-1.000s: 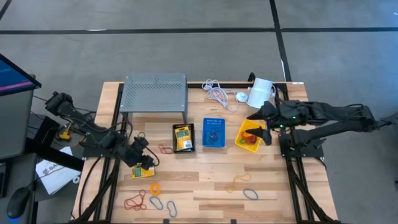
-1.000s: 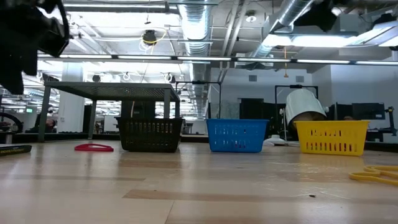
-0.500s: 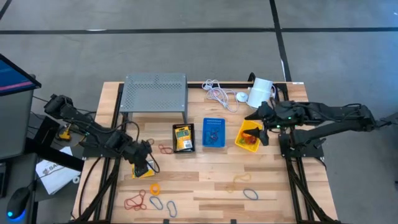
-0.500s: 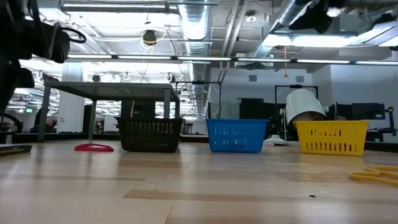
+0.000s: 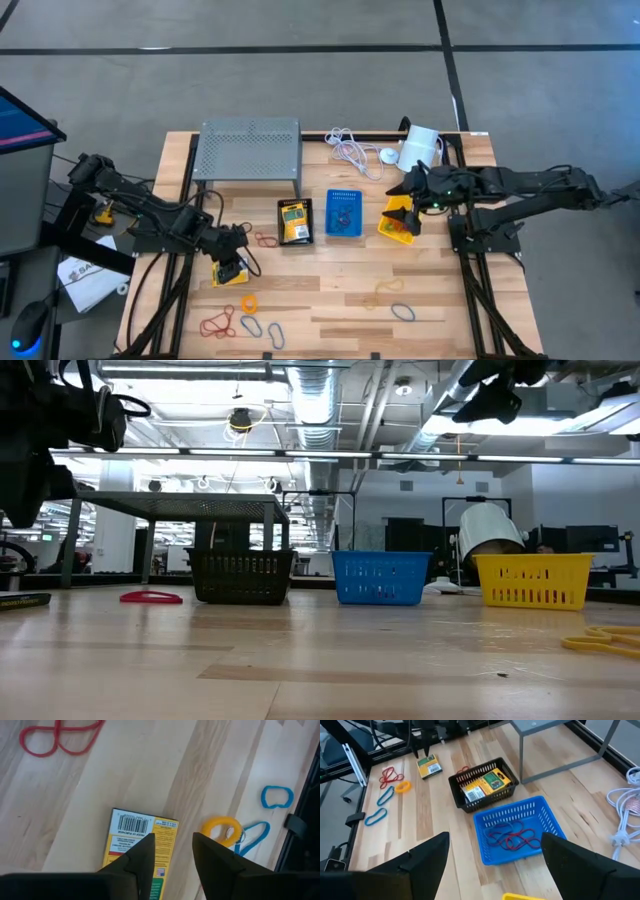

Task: Pick & Place Office Desk Supplies
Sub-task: Put the crayon box into the black basket

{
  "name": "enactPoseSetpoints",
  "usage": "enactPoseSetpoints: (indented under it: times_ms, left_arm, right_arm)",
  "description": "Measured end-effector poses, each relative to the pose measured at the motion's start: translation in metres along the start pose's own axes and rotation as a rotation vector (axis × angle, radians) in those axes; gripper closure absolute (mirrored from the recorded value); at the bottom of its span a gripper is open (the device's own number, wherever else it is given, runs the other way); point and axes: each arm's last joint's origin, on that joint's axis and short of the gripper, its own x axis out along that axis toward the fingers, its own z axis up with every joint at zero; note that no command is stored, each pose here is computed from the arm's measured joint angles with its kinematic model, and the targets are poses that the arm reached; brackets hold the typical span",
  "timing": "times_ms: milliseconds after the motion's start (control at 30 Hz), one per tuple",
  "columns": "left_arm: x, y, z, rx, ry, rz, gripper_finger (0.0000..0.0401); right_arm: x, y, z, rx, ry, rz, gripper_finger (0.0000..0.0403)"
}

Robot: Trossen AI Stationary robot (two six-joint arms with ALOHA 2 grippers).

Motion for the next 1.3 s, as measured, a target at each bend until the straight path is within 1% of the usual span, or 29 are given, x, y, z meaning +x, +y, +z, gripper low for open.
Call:
enactPoseSetpoints:
  times_ms: [133, 400, 600, 733, 867, 967, 1067, 1200, 1300]
  left_arm:
    - [0.000, 0.000, -0.001, 0.056, 0.025, -0.013, 0.0285]
    - [0.000, 0.000, -0.001, 0.171, 0.031, -0.020, 0.0301]
    - [0.000, 0.000, -0.001, 0.181, 0.029, -0.013, 0.0303]
    - [0.000, 0.001, -0.002, 0.215, 0.038, -0.012, 0.0300]
    - [0.000, -0.001, -0.002, 0.237, 0.060, -0.046, 0.0275]
    - [0.000, -0.002, -0.002, 0.239, 0.070, -0.078, 0.0245]
    - [0.000, -0.006, 0.000, 0.248, 0.048, -0.118, 0.0213]
    - [0.000, -0.009, -0.001, 0.290, 0.038, -0.137, 0.0177]
    - [0.000, -0.010, -0.001, 0.309, 0.036, -0.140, 0.0160]
  right_arm:
    - [-0.005, -0.001, 0.001, 0.005, -0.020, 0.007, 0.0094]
    - [-0.006, -0.001, 0.001, 0.040, -0.025, 0.009, 0.0094]
    - [-0.006, 0.000, 0.002, 0.059, -0.037, 0.013, 0.0094]
    - [-0.006, 0.000, 0.003, 0.067, -0.048, 0.018, 0.0094]
    - [-0.006, 0.001, 0.005, 0.073, -0.067, 0.025, 0.0094]
    - [-0.006, 0.001, 0.006, 0.085, -0.075, 0.028, 0.0094]
    - [-0.006, 0.001, 0.007, 0.098, -0.085, 0.025, 0.0094]
    - [-0.007, 0.001, 0.008, 0.117, -0.100, 0.006, 0.0094]
    - [-0.007, 0.001, 0.008, 0.122, -0.103, 0.004, 0.0094]
